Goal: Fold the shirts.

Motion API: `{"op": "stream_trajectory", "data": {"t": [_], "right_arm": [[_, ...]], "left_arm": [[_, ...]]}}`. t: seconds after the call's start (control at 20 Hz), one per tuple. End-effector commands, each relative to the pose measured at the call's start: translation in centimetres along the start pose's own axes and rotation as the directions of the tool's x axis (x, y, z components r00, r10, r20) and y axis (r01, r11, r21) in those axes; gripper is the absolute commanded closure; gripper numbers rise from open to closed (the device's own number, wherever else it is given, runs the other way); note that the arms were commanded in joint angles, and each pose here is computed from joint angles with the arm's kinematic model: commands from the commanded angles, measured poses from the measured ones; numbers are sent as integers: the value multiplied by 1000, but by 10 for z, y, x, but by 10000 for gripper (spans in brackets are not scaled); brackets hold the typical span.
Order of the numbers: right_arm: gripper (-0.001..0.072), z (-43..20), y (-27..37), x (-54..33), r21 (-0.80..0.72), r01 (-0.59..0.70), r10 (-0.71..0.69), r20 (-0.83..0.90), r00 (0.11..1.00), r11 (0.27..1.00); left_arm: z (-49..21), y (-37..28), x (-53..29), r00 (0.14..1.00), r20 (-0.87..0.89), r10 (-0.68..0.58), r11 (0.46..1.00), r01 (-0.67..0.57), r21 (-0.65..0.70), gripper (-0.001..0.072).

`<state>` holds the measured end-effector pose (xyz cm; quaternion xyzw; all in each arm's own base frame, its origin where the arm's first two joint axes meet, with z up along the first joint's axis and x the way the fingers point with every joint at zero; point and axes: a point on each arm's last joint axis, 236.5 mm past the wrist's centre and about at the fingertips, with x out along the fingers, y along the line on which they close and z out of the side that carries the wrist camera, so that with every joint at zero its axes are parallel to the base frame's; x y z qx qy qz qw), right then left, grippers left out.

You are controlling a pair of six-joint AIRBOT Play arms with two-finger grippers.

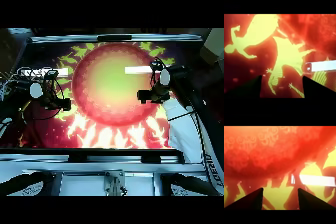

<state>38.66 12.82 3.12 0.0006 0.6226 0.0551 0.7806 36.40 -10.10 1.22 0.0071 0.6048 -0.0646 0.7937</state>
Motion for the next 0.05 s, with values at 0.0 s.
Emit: {"op": "stream_trajectory", "data": {"t": [0.0], "right_arm": [[176, 0, 1, 0, -3, -1, 1, -1, 1000, 1000]], "left_arm": [[-2, 0, 0, 1000, -5, 1, 1000, -1, -1, 100]]}}
